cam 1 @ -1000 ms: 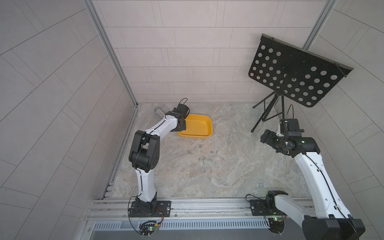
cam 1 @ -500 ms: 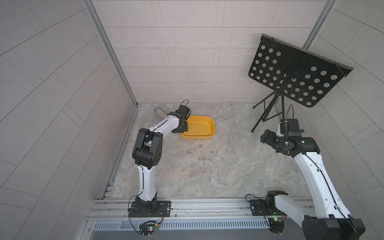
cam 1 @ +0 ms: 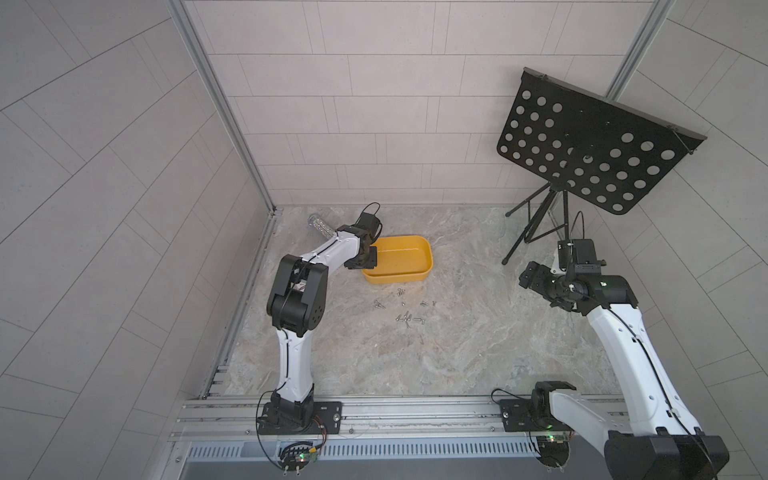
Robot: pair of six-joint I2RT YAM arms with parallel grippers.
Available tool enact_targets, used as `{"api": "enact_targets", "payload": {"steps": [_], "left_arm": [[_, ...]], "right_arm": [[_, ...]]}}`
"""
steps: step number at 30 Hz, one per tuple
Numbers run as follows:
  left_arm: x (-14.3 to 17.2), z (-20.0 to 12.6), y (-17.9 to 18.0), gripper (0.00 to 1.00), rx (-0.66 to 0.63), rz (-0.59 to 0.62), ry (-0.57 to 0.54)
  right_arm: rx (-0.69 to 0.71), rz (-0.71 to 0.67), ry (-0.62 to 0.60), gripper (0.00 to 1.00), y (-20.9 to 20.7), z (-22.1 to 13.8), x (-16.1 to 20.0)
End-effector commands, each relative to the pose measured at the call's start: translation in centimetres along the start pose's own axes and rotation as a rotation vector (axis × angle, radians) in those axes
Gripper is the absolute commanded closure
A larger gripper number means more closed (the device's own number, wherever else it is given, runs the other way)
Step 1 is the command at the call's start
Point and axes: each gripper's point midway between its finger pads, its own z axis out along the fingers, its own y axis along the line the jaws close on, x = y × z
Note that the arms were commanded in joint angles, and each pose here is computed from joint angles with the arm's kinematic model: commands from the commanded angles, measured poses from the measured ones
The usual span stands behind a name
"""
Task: Put the screws on the desktop into the storage box
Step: Place the storage box at the center of the board.
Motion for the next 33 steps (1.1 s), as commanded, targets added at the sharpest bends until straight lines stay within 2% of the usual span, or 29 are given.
{"api": "enact_targets", "payload": {"steps": [1,6,9,12,15,18,24,30,33], "left_arm": [[0.1,-2.4,0.4,0.51,0.012,0.016,-0.013],[-1.1,-7.7,1.1,0.36,0.043,0.008,-0.092],[-1.5,-12.0,2.5,0.36,0.053,-0.016,-0.161],[-0.7,-15.2,4.4,0.36,0.022,-0.003,-0.182],[1.4,-16.9,6.5,0.37,-0.015,0.003,-0.162],[4.1,-17.2,8.5,0.41,-0.037,-0.011,-0.114],[8.0,-16.6,10.3,0.43,-0.042,-0.031,-0.068],[9.4,-15.3,10.3,0.45,-0.028,-0.041,-0.065],[9.7,-14.7,10.4,0.48,-0.031,-0.041,-0.063]], "right_arm": [[0.001,-0.005,0.009,0.08,-0.1,-0.3,0.5],[-0.024,-0.052,0.024,0.1,0.9,-0.4,0.5],[-0.043,-0.097,0.032,0.16,1.6,-0.1,0.9],[-0.083,-0.128,0.016,0.25,2.5,0.5,1.3],[-0.087,-0.14,0.107,0.26,3.7,1.5,2.6],[-0.08,-0.209,0.222,0.26,5.5,2.9,4.7],[-0.053,-0.29,0.297,0.28,7.9,5.3,7.0],[-0.032,-0.375,0.387,0.5,10.6,8.0,10.2],[-0.02,-0.395,0.411,0.58,11.9,9.4,11.3]]}}
